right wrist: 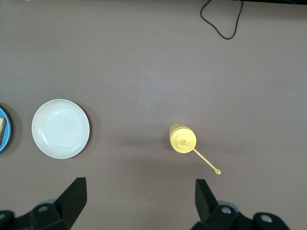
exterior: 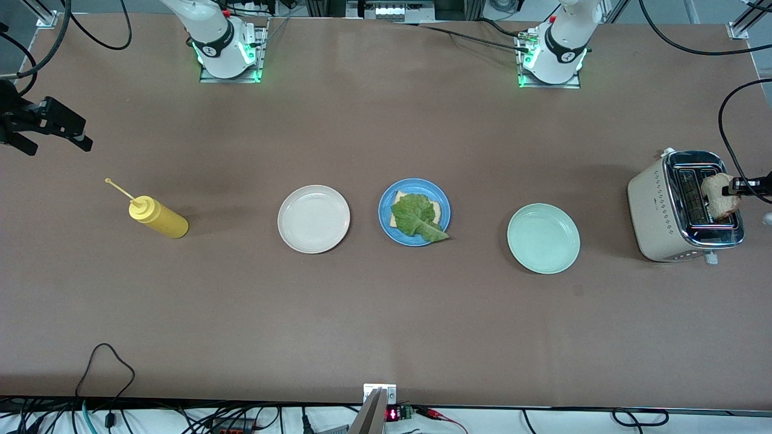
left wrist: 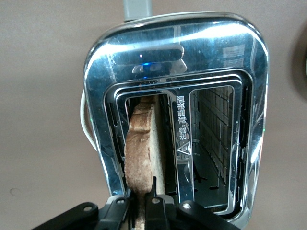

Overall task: Make sandwich in blue plate with both arms
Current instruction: 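Reach the left gripper into the toaster and grasp the second bread slice, then lift the bread out and carry it toward the blue plate with the left gripper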

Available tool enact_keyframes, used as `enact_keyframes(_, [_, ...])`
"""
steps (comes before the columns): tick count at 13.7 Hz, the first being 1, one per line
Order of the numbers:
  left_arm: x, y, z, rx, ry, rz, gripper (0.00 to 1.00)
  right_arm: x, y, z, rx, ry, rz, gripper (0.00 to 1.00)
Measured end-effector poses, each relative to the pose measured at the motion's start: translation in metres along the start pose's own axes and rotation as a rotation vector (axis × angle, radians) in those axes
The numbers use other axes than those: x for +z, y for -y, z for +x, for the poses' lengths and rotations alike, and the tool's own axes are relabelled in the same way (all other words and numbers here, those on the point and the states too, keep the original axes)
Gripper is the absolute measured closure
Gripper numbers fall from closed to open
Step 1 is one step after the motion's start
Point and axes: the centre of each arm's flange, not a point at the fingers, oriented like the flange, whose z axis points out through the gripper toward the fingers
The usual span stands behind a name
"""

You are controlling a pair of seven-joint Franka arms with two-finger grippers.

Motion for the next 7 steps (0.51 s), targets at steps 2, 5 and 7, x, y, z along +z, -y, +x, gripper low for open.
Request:
enact_keyframes(2, [-0.011,-0.003,-0.004,0.001,0.003,-0.001,0.91,0.0,0.001,0.0,0.003,0.002,0.0,0.0])
enact_keyframes(5, [-0.047,-0.013,-0.018,0.003,0.018,-0.007,0.91,0.0,0.001,0.0,0.005,0.003,-0.003,0.0])
enact_keyframes(7, [-0.082,-0.021,-0.029,0.004,0.042,-0.018,0.91,0.001,0.0,0.0,0.007,0.006,-0.008,0.0])
